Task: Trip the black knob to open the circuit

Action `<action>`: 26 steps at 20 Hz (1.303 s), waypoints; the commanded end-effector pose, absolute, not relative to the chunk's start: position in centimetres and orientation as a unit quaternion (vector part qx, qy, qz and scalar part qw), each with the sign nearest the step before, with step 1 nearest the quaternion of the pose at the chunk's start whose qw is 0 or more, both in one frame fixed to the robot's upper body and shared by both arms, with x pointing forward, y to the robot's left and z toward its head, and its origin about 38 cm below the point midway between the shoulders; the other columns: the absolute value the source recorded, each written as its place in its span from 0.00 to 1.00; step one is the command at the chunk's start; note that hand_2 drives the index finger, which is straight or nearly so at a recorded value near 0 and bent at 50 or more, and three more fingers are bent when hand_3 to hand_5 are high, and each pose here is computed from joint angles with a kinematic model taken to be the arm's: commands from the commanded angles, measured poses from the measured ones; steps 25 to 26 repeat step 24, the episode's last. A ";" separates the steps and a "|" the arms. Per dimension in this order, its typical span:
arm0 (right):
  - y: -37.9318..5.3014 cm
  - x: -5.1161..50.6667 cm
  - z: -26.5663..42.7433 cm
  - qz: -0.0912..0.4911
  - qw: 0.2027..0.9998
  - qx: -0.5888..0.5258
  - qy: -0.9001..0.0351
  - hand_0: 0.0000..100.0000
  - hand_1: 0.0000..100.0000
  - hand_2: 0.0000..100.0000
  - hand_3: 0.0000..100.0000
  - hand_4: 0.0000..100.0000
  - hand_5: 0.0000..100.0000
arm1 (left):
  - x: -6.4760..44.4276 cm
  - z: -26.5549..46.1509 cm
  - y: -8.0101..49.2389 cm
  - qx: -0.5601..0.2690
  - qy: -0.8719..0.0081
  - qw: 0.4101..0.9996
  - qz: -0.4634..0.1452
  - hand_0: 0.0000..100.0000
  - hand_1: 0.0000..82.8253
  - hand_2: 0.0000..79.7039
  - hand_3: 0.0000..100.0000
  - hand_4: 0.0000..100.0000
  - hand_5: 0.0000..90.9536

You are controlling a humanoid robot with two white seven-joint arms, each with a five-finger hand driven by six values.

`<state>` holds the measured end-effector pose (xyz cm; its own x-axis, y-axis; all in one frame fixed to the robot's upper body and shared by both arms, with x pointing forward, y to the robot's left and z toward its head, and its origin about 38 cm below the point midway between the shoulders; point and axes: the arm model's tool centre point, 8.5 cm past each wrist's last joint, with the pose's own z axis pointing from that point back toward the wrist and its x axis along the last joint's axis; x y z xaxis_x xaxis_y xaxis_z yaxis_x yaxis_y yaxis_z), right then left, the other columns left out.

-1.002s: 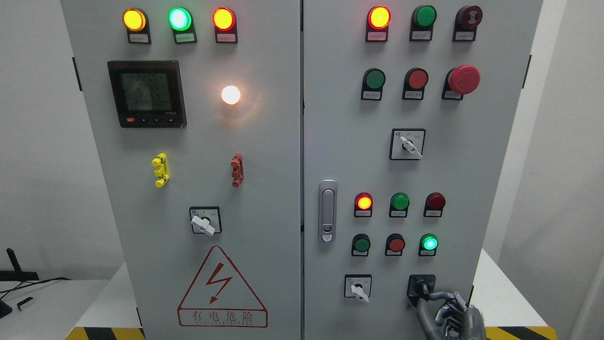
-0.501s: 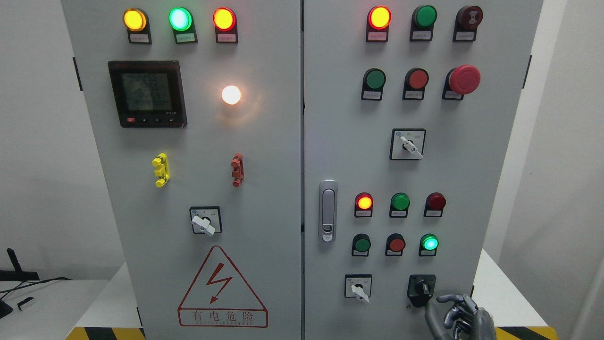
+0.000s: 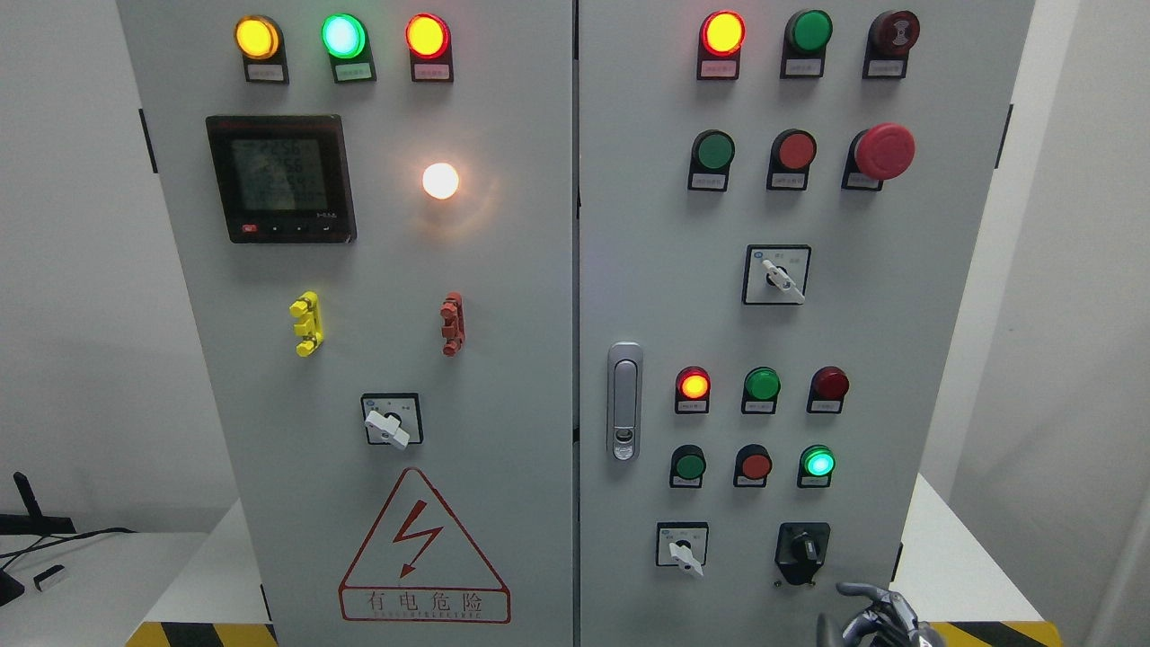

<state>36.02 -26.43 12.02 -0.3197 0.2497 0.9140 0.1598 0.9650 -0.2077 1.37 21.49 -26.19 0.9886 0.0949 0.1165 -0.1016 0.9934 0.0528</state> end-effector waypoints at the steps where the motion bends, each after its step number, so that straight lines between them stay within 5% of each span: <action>1: -27.5 30.8 13.4 0.032 0.558 -0.072 -0.826 0.35 0.37 0.10 0.30 0.25 0.30 | 1.4 -26.2 21.6 0.030 -0.057 0.997 0.052 0.12 0.47 0.00 0.00 0.00 0.00; 3: -27.9 29.6 13.2 0.039 0.563 -0.072 -0.823 0.34 0.31 0.01 0.18 0.11 0.15 | 1.4 -26.2 21.5 0.029 -0.057 0.997 0.052 0.12 0.47 0.00 0.00 0.00 0.00; 6: -27.9 27.6 12.8 0.066 0.574 -0.063 -0.814 0.37 0.19 0.00 0.09 0.02 0.06 | 1.4 -26.2 21.6 0.030 -0.057 0.997 0.052 0.12 0.47 0.00 0.00 0.00 0.00; 8: -27.8 26.6 12.9 0.083 0.577 -0.051 -0.811 0.22 0.13 0.00 0.02 0.00 0.00 | 1.4 -26.2 21.6 0.030 -0.057 0.997 0.052 0.12 0.47 0.00 0.00 0.00 0.00; 14: -28.4 25.9 13.4 0.092 0.581 -0.023 -0.809 0.10 0.08 0.00 0.00 0.00 0.00 | 1.4 -26.2 21.6 0.030 -0.057 0.997 0.052 0.12 0.47 0.00 0.00 0.00 0.00; 26: -30.5 25.9 13.5 0.063 0.596 -0.011 -0.800 0.03 0.00 0.00 0.08 0.00 0.00 | 1.4 -26.2 21.6 0.030 -0.057 0.997 0.052 0.12 0.47 0.00 0.00 0.00 0.00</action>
